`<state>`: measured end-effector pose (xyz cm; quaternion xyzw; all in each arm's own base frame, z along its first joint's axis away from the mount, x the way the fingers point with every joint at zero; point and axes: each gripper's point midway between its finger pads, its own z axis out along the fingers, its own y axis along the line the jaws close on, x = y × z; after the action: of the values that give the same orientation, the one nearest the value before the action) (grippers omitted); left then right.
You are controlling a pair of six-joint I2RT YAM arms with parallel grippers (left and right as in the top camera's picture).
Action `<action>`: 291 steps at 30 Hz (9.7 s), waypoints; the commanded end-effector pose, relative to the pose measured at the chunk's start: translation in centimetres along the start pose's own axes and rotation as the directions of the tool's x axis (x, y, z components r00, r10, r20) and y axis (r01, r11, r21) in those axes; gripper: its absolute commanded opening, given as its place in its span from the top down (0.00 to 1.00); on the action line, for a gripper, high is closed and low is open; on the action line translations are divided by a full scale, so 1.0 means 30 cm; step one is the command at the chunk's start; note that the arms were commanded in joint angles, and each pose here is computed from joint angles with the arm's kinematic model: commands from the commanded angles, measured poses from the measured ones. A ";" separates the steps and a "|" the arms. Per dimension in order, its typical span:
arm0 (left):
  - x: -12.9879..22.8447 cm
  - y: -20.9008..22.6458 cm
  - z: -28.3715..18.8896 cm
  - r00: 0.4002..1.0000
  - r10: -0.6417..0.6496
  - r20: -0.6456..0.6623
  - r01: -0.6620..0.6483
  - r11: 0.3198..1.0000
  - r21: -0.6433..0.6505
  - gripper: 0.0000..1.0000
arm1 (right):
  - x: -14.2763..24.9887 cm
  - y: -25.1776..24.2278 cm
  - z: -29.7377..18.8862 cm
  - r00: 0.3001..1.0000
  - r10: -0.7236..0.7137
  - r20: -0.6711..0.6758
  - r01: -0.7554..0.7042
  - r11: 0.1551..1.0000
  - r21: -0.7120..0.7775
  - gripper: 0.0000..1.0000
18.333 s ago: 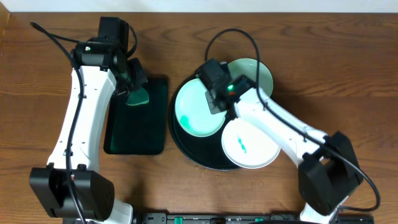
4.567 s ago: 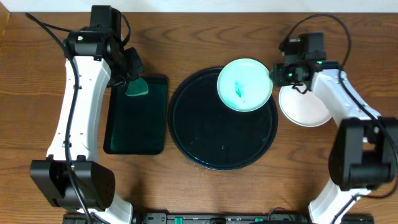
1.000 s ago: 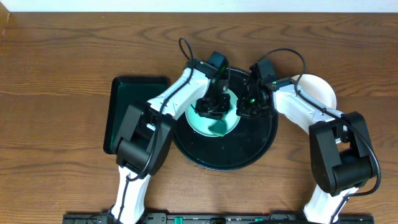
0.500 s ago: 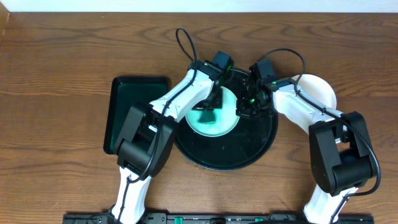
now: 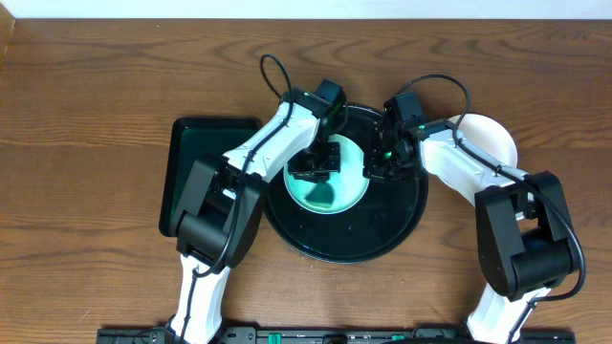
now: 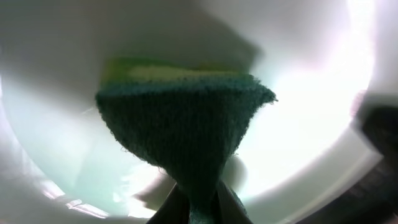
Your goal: Clean dirty plates on tray and stack at the side
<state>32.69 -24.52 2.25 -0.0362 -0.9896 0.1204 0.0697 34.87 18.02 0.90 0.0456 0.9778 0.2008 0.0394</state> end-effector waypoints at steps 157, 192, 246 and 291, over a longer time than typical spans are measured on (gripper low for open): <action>0.030 0.773 -0.311 0.938 -0.198 0.285 0.269 0.933 -0.238 0.93 | -0.131 -0.308 -0.668 0.887 -0.069 0.457 -0.021 0.982 0.190 0.32; 0.193 0.665 -0.749 0.750 -0.150 0.644 0.305 0.942 -0.136 0.25 | 0.147 0.031 -1.249 0.679 -0.266 0.684 0.246 0.961 0.129 0.01; 0.194 0.665 -0.749 0.750 -0.150 0.644 0.305 0.942 -0.136 0.25 | 0.269 -0.266 -0.642 0.139 -0.478 0.867 0.336 0.847 0.413 0.01; 0.418 0.645 -0.677 0.055 0.045 0.998 0.115 0.992 -0.051 0.25 | 0.269 -0.266 -0.642 0.139 -0.478 0.867 0.336 0.847 0.413 0.01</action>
<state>24.50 0.09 20.34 0.0872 -0.7804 0.0589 -0.6164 24.50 3.81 14.97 -0.1068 0.7366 0.0467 0.6662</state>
